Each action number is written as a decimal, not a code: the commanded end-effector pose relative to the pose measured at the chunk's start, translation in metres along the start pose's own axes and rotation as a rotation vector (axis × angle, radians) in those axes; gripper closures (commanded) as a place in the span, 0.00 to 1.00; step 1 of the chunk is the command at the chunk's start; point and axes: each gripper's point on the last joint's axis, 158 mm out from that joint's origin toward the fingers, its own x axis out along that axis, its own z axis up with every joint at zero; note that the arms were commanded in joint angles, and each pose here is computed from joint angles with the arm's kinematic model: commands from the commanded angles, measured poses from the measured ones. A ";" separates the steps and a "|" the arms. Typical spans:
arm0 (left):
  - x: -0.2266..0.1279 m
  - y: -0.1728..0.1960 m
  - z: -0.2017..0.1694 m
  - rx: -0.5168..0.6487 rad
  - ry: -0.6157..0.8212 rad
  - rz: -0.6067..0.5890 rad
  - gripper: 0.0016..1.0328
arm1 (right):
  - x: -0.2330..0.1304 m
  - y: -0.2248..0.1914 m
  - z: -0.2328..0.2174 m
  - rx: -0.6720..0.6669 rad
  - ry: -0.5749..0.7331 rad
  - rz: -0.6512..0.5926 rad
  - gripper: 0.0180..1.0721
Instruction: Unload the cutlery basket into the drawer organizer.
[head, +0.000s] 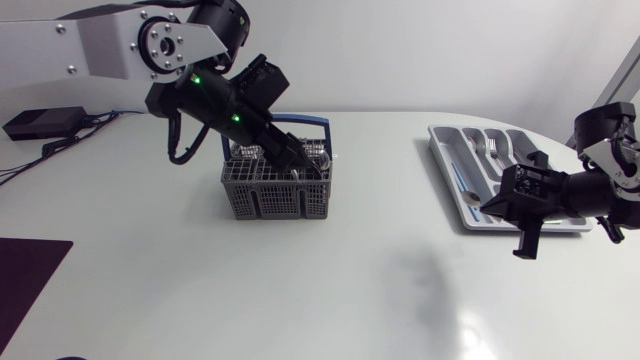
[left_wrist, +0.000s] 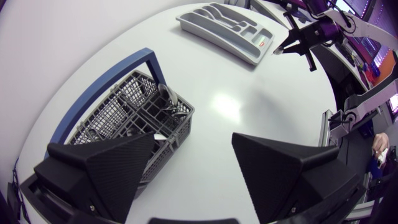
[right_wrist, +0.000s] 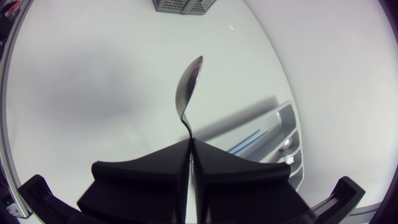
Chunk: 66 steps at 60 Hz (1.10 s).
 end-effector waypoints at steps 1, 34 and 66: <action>0.000 0.008 0.003 -0.039 0.004 0.012 0.15 | 0.005 -0.016 -0.026 -0.057 0.050 -0.031 0.95; 0.002 0.011 -0.007 -0.078 0.043 0.025 0.15 | 0.042 -0.091 -0.175 -0.129 0.347 -0.144 0.94; 0.001 0.015 -0.019 -0.185 0.106 0.026 0.15 | 0.035 -0.088 -0.209 -0.219 0.464 -0.149 0.60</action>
